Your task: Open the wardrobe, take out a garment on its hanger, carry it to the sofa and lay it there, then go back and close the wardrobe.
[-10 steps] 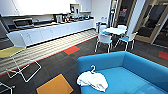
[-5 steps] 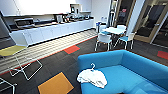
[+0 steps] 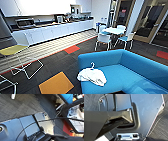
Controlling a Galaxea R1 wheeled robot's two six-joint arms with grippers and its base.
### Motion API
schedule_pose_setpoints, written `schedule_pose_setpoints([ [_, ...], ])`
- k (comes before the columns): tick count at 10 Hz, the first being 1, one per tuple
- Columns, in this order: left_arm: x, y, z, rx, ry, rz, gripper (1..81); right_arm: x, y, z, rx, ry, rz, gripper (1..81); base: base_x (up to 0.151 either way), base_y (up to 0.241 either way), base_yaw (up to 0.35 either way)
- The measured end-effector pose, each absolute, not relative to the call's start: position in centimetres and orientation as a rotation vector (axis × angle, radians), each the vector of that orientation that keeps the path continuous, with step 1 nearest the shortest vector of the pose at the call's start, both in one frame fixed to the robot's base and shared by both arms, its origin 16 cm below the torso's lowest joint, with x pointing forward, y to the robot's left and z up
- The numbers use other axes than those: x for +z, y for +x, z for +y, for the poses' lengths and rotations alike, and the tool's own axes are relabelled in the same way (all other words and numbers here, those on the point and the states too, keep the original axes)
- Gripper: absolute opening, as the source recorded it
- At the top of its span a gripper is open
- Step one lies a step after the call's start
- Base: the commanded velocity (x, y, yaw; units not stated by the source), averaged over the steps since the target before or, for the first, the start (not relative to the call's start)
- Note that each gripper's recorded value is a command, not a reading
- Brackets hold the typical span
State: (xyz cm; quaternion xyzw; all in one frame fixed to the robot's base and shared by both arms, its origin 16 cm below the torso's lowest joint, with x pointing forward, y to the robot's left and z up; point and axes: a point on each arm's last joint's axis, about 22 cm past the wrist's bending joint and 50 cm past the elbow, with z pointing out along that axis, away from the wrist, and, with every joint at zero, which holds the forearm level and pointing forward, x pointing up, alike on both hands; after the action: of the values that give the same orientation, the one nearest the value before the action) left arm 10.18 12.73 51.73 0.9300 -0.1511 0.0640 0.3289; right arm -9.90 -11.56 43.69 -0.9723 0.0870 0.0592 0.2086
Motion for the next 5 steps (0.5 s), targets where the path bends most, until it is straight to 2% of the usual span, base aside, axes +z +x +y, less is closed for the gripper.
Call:
schedule_pose_setpoints([
  [5,51.0,9.8,13.2,0.156,2.454,-0.399,81.1,43.7,-9.6,-11.6,0.162,-2.706,0.24,81.1,0.0,0.0,0.0],
])
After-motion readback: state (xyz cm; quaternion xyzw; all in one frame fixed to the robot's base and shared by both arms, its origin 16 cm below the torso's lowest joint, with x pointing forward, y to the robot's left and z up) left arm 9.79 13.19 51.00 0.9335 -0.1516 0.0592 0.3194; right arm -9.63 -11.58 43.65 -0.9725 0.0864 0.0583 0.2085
